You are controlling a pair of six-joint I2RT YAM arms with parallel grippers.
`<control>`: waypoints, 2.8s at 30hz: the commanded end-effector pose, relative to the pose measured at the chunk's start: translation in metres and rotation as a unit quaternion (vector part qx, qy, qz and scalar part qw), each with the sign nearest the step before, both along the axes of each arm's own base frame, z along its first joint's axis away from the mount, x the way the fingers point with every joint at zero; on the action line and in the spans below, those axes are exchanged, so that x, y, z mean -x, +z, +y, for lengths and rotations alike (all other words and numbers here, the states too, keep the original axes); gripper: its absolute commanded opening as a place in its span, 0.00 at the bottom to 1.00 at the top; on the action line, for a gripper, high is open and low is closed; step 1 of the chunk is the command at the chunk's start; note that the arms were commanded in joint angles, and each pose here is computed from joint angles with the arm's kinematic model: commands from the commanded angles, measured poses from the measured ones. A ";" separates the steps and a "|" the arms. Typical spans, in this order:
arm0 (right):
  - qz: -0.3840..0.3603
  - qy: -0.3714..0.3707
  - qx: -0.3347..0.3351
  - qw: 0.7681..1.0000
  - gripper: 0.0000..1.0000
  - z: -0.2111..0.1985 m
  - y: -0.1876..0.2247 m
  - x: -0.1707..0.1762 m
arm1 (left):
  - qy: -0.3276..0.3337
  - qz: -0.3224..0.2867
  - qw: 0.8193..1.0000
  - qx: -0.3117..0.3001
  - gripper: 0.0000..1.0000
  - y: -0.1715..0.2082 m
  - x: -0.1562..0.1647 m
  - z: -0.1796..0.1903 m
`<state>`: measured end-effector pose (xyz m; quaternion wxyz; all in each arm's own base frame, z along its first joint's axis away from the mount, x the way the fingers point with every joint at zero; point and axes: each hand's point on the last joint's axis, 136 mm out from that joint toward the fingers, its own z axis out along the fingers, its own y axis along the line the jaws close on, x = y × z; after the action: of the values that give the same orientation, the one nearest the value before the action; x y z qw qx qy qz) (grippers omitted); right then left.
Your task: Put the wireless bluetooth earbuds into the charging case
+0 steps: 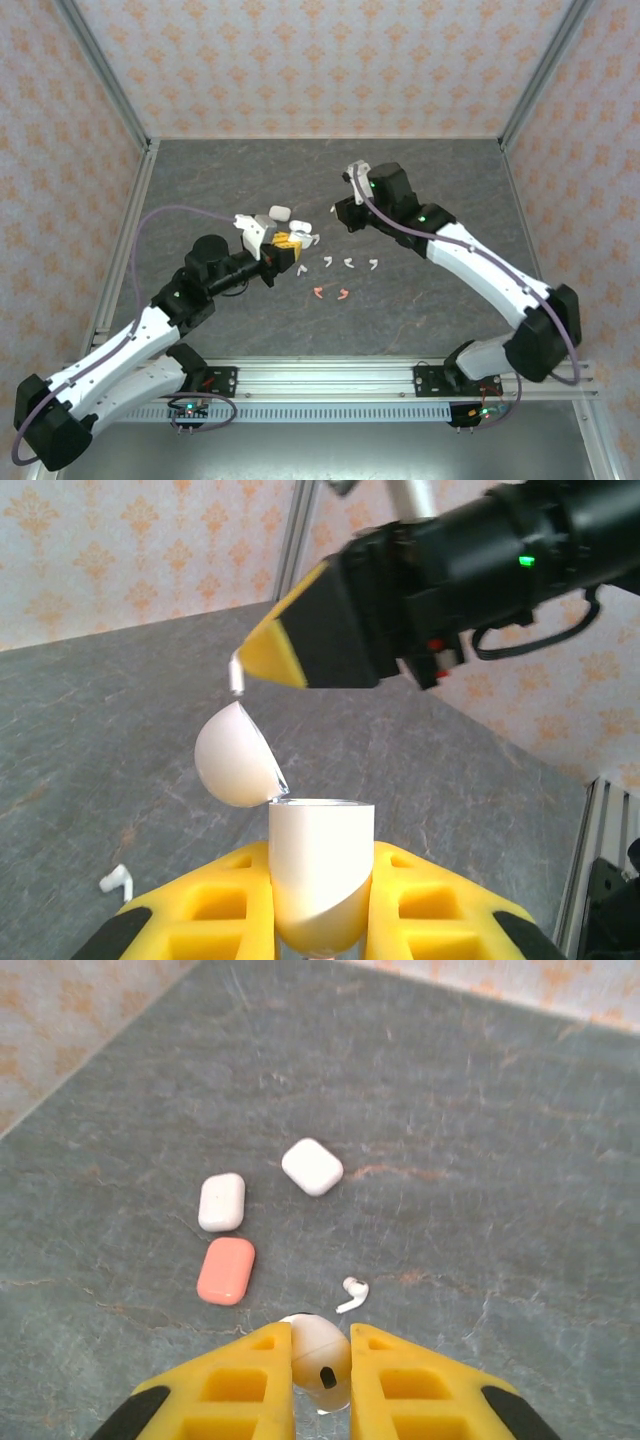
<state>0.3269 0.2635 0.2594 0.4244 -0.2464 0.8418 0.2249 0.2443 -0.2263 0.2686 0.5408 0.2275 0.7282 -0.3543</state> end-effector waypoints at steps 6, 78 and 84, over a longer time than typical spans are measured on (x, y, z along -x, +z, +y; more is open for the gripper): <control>-0.121 0.061 -0.062 0.989 0.14 -0.006 0.074 0.035 | -0.049 -0.026 0.996 0.076 0.00 0.036 -0.009 -0.030; -0.077 0.230 -0.103 0.964 0.38 0.036 0.102 0.094 | -0.103 -0.053 0.989 0.088 0.00 0.056 -0.008 -0.055; -0.083 0.172 -0.121 0.974 0.46 0.021 0.129 0.076 | -0.092 -0.062 0.990 0.090 0.00 0.058 -0.006 -0.050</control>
<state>0.2457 0.2919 0.3678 0.4597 -0.3799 0.7127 0.3694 0.2566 -0.2797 0.2993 0.5290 0.2582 0.6708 -0.4511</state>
